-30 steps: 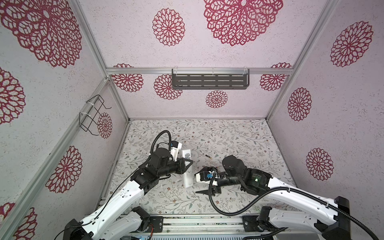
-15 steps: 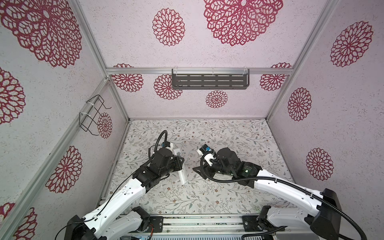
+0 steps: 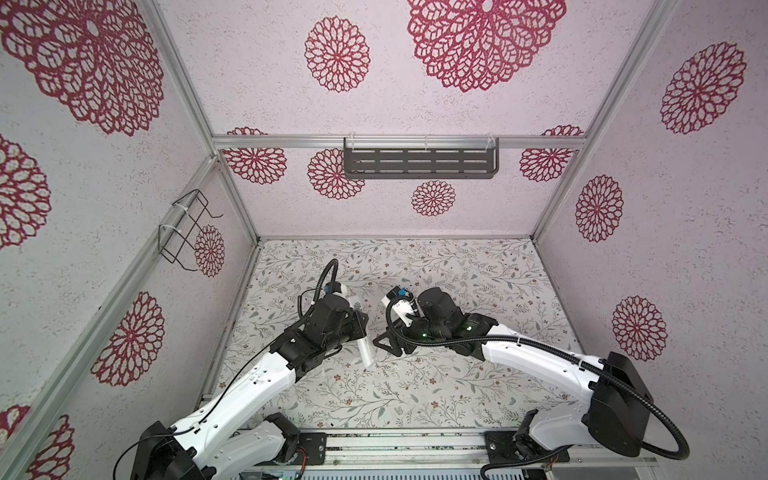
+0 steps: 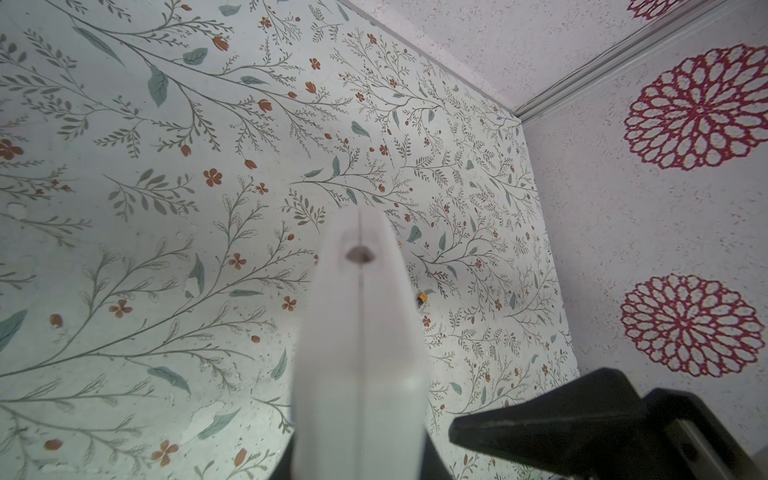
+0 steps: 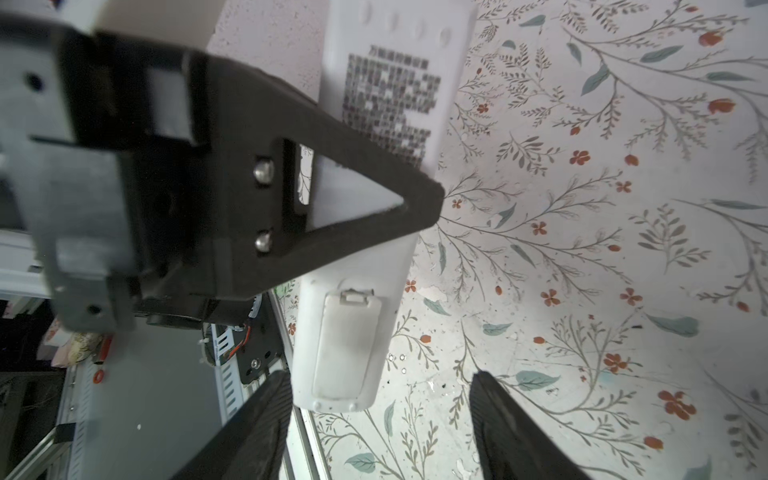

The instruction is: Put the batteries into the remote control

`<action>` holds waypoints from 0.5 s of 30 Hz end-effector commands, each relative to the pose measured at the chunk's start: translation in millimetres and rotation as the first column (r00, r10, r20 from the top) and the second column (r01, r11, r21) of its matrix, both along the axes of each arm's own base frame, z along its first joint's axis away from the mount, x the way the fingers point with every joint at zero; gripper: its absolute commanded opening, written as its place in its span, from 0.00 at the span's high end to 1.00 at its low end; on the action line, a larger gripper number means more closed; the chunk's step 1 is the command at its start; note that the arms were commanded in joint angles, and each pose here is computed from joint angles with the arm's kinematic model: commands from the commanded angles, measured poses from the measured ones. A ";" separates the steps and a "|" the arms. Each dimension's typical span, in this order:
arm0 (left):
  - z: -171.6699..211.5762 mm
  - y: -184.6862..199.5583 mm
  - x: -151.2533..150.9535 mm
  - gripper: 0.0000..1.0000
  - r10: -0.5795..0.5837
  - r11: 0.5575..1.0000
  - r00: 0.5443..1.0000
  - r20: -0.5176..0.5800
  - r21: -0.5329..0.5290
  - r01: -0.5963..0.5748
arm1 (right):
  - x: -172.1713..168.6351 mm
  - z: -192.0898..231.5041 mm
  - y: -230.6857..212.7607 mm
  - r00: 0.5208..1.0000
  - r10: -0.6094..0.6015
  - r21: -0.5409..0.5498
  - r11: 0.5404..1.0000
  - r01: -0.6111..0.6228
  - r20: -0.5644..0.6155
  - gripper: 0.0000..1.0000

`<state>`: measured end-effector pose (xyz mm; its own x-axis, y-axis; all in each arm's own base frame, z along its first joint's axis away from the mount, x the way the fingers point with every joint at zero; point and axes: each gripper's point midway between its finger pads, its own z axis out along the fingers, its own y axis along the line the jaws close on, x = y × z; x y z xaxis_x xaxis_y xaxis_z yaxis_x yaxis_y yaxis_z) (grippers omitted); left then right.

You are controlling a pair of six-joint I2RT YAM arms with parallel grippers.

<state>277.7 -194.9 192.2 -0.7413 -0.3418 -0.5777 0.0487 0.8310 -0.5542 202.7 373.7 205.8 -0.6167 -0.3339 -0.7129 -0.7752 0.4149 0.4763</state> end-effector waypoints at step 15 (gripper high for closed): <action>18.2 -11.7 3.6 0.98 -0.027 1.000 0.999 0.042 -0.013 0.027 | 0.7 16.4 20.2 0.997 0.070 0.104 0.992 -0.066 -0.036 0.27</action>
